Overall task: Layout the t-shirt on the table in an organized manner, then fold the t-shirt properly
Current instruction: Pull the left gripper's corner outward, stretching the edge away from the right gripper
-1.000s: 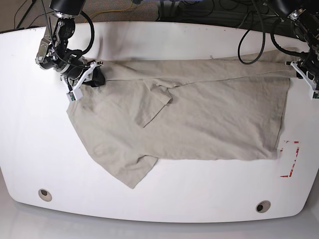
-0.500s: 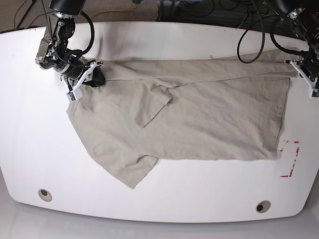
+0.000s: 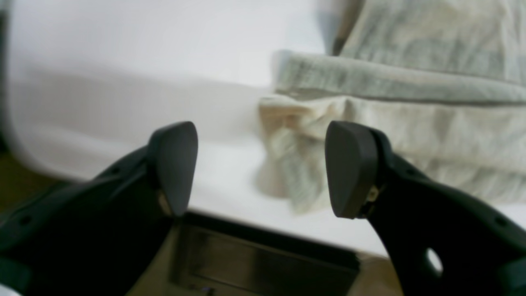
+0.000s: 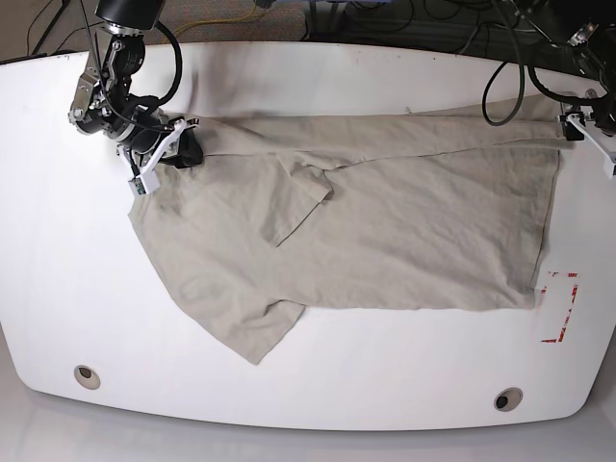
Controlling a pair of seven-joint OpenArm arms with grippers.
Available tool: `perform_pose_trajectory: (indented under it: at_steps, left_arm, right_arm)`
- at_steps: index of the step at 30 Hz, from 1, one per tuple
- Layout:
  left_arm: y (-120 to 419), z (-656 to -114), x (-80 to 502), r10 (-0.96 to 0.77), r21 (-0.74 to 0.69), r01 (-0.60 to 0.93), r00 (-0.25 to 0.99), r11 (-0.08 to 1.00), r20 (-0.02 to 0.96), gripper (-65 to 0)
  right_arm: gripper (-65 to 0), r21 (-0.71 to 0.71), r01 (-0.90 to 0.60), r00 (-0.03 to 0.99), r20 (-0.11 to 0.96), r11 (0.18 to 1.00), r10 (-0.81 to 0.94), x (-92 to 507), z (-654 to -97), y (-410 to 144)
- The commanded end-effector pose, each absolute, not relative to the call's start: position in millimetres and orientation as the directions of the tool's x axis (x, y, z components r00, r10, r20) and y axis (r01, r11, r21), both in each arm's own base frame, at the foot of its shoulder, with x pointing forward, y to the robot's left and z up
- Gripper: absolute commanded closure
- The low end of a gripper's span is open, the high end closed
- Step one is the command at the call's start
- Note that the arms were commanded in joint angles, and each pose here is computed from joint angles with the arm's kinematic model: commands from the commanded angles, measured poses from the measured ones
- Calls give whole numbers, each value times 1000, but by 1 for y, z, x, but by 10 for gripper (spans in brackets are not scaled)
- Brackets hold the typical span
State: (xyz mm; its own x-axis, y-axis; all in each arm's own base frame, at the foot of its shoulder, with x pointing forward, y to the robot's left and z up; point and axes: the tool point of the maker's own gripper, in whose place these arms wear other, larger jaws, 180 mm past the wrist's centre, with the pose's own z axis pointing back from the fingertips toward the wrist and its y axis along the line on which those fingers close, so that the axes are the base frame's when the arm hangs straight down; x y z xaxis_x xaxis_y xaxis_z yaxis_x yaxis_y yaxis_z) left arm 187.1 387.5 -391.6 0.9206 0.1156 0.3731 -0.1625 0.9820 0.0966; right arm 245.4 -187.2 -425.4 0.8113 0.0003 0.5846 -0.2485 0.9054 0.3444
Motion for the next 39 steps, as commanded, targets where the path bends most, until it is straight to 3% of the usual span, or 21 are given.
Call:
perform_pose_trajectory:
  at_steps: [1, 11, 20, 24, 33, 36, 39]
  left_arm:
    - [392, -390, 196, 152, 51, -190, 898, 981, 414, -425]
    - [389, -407, 199, 235, -85, -219, 880, 972, 413, -417]
    - [388, -406, 198, 235, -90, -218, 879, 972, 415, -399]
    - [389, -406, 198, 234, -87, -218, 879, 972, 416, -326]
    - [398, -401, 197, 225, -65, -218, 881, 974, 417, -43]
    - [398, -400, 197, 224, -63, -218, 881, 974, 417, 0]
    - [398, -400, 198, 223, -61, -218, 881, 974, 418, 0]
  right_arm:
    - [-105, 313, -243, 831, 555, 918, 32, 240, -430, -195]
    - [-105, 313, -242, 833, 552, 918, 32, 239, -430, -195]
    - [-105, 314, -242, 834, 551, 918, 32, 239, -431, -195]
    - [-105, 314, -242, 834, 551, 918, 32, 239, -431, -195]
    - [-105, 313, -242, 833, 552, 918, 32, 239, -430, -195]
    - [-105, 313, -242, 833, 552, 918, 32, 239, -430, -195]
    - [-105, 314, -245, 833, 552, 917, 33, 240, -430, -194]
